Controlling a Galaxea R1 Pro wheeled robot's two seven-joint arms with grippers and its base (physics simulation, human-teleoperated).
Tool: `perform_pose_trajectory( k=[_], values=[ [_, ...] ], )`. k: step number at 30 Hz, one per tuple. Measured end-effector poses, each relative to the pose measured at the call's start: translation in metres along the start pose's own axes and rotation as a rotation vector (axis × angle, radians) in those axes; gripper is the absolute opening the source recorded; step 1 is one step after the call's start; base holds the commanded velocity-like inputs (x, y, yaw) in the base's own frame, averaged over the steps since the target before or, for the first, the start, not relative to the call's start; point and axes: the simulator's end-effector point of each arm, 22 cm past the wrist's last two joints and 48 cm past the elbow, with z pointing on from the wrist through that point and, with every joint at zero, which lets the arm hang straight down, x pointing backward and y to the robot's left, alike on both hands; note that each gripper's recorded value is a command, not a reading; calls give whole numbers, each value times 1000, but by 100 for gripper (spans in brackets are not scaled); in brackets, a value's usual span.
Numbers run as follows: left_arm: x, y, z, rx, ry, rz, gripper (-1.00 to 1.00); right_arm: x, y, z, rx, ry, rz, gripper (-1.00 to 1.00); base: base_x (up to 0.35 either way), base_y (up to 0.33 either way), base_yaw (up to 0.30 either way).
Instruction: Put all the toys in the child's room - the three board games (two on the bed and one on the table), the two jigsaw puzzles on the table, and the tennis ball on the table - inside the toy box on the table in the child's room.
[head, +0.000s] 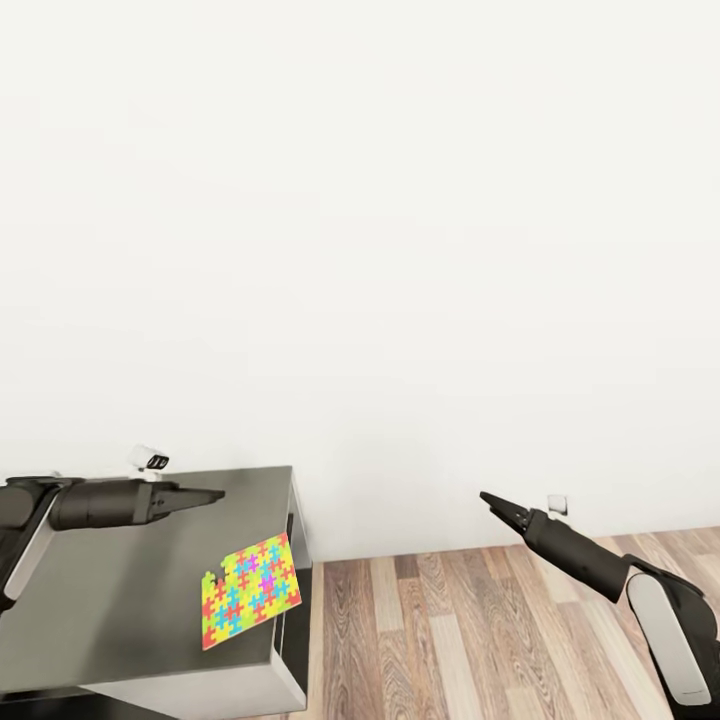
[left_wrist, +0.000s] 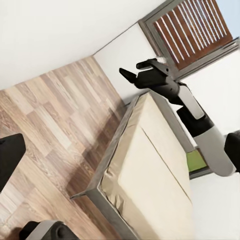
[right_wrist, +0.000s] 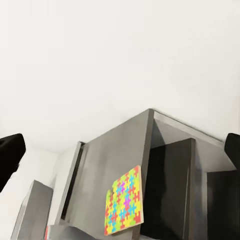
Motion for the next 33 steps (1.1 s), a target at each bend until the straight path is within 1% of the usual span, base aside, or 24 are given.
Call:
perform_pose_trajectory(
  k=[2,5,8,13,17,21,33],
  values=[
    [-1,-1,0,0,0,6,100,1,-5,0,7,0,6,100,0,0,0],
    [-1,-2,0,1,-2,13,100,5,-21,-2,30,-1,31,100,0,0,0],
    [-2,-3,0,2,-3,20,100,5,-28,-4,22,-14,37,100,0,0,0],
    [-4,-3,0,1,-6,30,100,5,-21,-5,-34,-22,28,100,0,0,0],
    [-4,-3,0,2,-8,36,100,2,-19,-4,-53,-33,12,100,0,0,0],
    [-5,-2,0,1,-10,43,100,2,-18,-3,-60,-38,2,100,0,0,0],
    [-6,0,0,2,-15,63,100,3,-23,1,-54,-32,-26,100,0,0,0]
  ],
)
